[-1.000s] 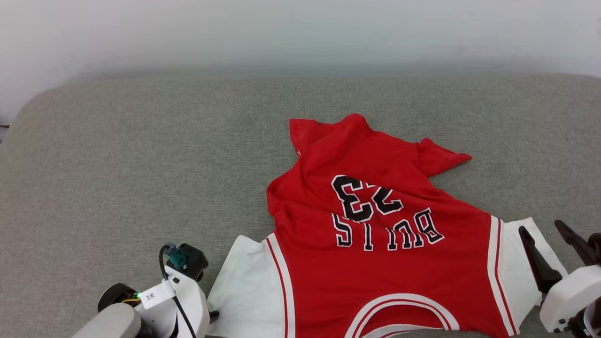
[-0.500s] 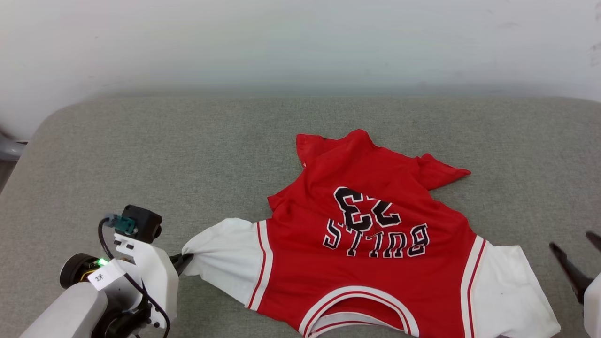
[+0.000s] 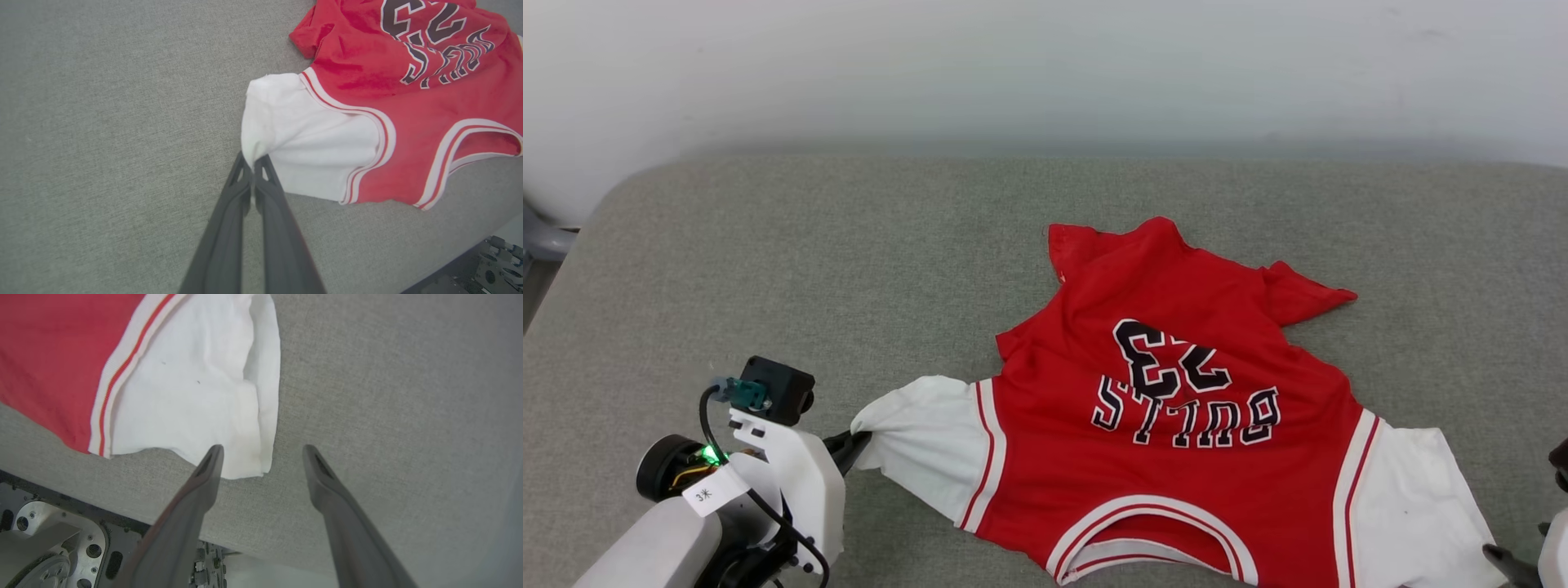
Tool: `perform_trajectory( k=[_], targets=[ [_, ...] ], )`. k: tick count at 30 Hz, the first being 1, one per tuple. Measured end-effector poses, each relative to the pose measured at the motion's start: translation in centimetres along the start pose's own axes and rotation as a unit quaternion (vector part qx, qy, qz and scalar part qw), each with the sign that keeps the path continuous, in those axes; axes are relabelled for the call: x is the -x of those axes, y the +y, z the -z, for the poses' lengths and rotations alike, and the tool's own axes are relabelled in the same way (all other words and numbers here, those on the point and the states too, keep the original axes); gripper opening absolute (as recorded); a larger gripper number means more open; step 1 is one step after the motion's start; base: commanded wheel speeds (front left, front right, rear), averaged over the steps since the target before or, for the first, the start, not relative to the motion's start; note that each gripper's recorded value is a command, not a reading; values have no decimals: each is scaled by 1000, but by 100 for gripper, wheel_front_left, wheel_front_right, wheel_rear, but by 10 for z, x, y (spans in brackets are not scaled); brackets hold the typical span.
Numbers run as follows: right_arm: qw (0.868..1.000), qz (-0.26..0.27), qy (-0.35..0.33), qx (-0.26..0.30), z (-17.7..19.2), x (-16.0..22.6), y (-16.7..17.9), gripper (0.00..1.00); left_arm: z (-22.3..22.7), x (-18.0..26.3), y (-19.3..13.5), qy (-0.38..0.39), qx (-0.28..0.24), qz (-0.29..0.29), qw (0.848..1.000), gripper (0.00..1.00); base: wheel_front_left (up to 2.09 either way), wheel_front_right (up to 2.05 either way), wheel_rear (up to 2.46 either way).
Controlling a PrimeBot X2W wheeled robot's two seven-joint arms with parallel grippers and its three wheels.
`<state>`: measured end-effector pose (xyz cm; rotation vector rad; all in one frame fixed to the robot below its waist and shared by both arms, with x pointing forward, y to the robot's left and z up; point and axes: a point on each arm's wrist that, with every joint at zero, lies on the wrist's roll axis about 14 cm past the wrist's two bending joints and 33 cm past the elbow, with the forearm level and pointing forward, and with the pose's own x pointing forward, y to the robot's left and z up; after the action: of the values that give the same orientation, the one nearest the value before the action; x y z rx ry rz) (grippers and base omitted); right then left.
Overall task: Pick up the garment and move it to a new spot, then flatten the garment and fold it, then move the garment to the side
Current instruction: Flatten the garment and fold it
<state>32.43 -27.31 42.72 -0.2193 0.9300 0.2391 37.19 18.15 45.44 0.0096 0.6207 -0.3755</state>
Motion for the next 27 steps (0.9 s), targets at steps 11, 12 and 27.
perform_trajectory(
  k=[11,12,27],
  targets=[
    [997,-18,62,-40,36,-42,9,100,3,-9,1,1,2,0,1000,0,0,0,0],
    [997,-20,62,-40,37,-45,10,100,4,-10,1,2,3,1,1000,0,0,0,0],
    [998,-26,0,-49,35,-59,17,0,7,-9,-6,-22,16,5,1000,0,0,0,0]
  ],
)
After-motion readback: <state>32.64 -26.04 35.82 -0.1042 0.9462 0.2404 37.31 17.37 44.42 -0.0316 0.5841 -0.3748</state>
